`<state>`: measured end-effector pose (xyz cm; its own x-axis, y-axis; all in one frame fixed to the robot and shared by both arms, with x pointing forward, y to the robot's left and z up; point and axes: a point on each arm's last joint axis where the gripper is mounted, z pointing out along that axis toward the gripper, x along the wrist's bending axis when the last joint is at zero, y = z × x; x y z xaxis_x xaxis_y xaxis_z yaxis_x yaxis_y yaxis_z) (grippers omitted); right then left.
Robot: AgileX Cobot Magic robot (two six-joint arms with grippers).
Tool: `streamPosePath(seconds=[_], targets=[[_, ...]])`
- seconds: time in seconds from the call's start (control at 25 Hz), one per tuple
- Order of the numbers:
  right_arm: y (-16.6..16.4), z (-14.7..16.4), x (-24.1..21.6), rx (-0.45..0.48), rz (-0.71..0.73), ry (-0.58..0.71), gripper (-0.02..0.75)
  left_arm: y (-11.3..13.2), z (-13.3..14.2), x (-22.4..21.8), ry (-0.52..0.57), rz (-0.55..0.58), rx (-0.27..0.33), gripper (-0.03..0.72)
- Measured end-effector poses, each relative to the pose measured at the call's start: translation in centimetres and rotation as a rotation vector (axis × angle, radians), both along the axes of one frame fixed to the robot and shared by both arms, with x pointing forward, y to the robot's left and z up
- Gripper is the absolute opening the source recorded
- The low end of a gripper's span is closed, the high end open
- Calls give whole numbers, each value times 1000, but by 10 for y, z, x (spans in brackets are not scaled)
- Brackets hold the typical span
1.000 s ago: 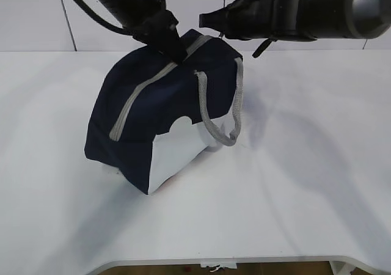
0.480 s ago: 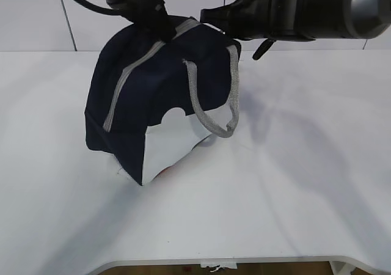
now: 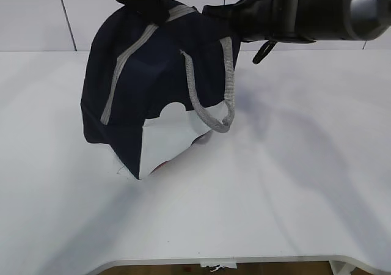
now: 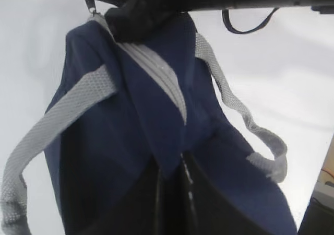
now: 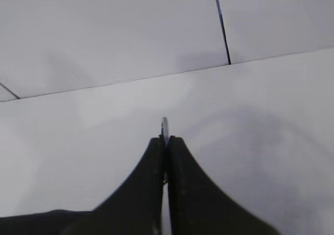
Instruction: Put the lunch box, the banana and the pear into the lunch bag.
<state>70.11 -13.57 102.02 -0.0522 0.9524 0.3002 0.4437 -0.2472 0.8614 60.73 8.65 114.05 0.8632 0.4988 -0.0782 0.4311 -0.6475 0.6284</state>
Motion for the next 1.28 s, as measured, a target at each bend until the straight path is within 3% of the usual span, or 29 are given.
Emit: streamPosePath(seconds=[0.24, 0.72, 1.28], targets=[[3, -17, 4, 49, 6, 38, 1, 1, 1, -1, -2, -1, 12, 5], [8, -21, 5, 92, 81, 41, 1, 3, 3, -5, 8, -11, 23, 4], [9, -33, 5, 91, 108, 64, 1, 4, 4, -6, 11, -14, 25, 4]])
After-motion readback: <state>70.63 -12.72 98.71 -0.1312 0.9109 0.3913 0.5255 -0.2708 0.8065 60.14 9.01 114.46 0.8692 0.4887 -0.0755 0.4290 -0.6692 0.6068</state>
